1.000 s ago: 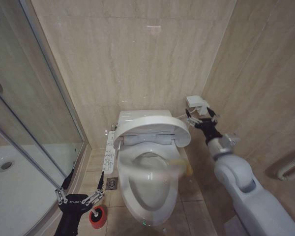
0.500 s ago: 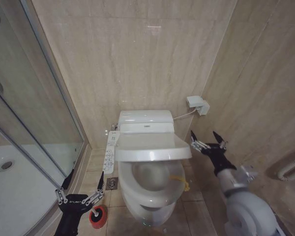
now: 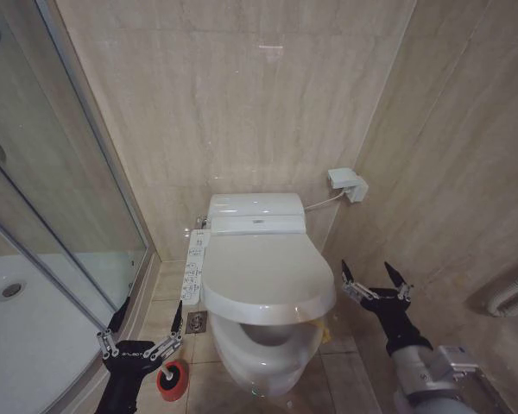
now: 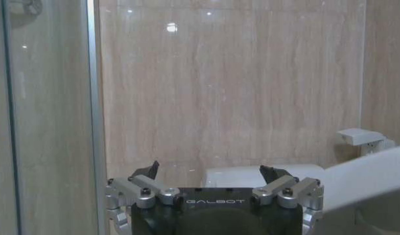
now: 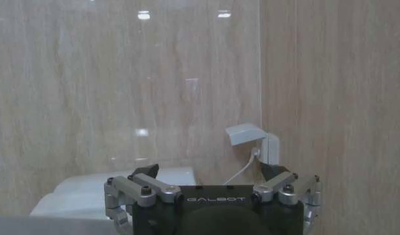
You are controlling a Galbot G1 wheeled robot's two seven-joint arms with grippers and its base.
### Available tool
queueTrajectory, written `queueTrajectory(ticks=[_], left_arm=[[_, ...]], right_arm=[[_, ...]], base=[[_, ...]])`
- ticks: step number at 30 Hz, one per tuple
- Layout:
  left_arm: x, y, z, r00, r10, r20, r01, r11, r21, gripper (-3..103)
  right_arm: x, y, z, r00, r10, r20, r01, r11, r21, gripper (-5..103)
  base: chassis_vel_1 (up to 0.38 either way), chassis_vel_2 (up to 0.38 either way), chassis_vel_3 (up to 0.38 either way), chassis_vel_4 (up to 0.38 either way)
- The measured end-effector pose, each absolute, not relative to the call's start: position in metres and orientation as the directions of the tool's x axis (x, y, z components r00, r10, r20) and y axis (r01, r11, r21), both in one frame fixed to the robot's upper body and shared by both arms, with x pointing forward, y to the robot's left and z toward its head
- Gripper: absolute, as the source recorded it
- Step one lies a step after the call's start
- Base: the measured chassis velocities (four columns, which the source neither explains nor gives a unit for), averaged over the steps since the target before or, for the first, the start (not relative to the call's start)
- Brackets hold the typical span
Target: Open the toilet lid, clean the toilet bowl with a toilet brush, close the toilet lid, and flush.
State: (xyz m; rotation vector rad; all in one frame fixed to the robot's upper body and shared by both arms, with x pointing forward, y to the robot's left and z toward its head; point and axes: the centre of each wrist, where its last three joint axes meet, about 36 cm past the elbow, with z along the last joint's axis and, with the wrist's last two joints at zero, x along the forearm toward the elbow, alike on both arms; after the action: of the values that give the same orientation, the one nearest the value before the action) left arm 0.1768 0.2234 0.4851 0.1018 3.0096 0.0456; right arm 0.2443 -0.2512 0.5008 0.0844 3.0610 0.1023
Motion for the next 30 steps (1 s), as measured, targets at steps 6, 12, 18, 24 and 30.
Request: queueTrajectory(ticks=[6, 12, 18, 24, 30], left_arm=[[0.177, 0.223, 0.485, -0.989, 0.069, -0.129, 0.065, 0.997, 0.035, 100], [0.177, 0.223, 0.485, -0.989, 0.069, -0.128, 0.065, 0.997, 0.035, 100], [0.177, 0.223, 0.485, -0.989, 0.069, -0.128, 0.065, 0.997, 0.035, 100], [0.177, 0.223, 0.485, -0.989, 0.069, -0.128, 0.065, 0.997, 0.035, 100], [0.177, 0.223, 0.485, -0.989, 0.069, -0.128, 0.065, 0.997, 0.035, 100]], right_arm=[[0.242, -0.25, 0.501, -0.993, 0.076, -0.095, 0.07, 0.995, 0.073, 100], [0.243, -0.257, 0.504, -0.988, 0.104, -0.113, 0.097, 0.993, 0.061, 100], [0.241, -0.259, 0.505, -0.988, 0.1, -0.116, 0.092, 0.993, 0.076, 100], [0.242, -0.257, 0.503, -0.989, 0.09, -0.117, 0.081, 0.994, 0.077, 100], [0.242, -0.256, 0.503, -0.989, 0.084, -0.119, 0.075, 0.994, 0.075, 100]], base=[[0.0, 0.0, 0.0, 0.0], [0.0, 0.0, 0.0, 0.0], [0.0, 0.0, 0.0, 0.0], [0.0, 0.0, 0.0, 0.0], [0.0, 0.0, 0.0, 0.0]])
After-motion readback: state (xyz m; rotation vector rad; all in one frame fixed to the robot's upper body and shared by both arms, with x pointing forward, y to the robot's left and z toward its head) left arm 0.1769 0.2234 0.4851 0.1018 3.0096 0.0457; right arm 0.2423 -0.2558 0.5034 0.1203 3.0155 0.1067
